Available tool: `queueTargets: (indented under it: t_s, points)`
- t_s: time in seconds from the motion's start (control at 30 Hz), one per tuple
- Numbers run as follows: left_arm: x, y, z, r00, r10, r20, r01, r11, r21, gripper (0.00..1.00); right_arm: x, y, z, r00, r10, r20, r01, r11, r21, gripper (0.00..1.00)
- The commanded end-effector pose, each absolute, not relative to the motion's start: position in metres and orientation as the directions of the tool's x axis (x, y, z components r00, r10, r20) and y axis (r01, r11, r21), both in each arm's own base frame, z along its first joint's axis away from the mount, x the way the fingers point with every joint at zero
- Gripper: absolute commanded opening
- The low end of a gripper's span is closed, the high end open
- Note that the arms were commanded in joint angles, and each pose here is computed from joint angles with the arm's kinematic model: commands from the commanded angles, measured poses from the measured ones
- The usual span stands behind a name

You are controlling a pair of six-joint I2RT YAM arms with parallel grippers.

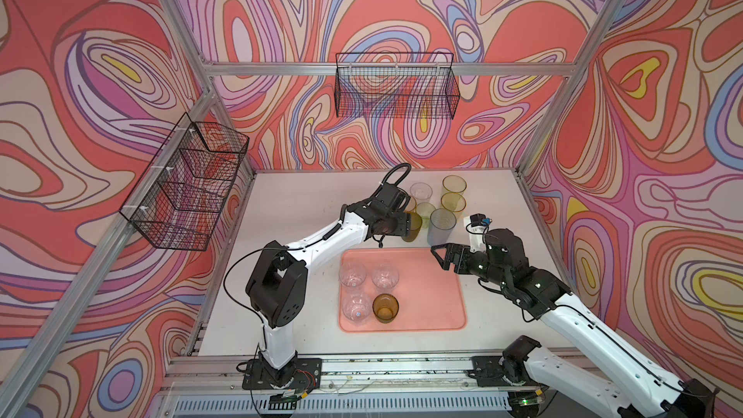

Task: Place the glasses into the tray
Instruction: Pick up the glass from the top-center of the table.

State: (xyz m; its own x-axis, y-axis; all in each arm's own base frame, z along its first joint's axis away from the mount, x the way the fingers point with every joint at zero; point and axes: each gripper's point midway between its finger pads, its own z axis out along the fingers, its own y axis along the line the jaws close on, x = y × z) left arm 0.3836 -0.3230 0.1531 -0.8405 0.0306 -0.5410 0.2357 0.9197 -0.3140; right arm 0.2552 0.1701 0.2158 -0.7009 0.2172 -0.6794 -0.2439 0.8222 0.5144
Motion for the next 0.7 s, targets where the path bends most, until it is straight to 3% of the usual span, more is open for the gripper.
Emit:
queueTargets:
  t_s: [0.0, 0.67]
  points:
    - [0.388, -0.325, 0.147, -0.843, 0.054, -0.536, 0.238, 0.93, -0.281, 0.67, 0.255, 0.172, 0.214, -0.699, 0.219, -0.68, -0.257, 0.812, 0.525, 0.98]
    - [0.409, -0.323, 0.124, -0.845, 0.089, -0.527, 0.211, 0.961, -0.176, 0.38, 0.255, 0.174, 0.197, -0.73, 0.194, -0.656, -0.243, 0.823, 0.514, 0.98]
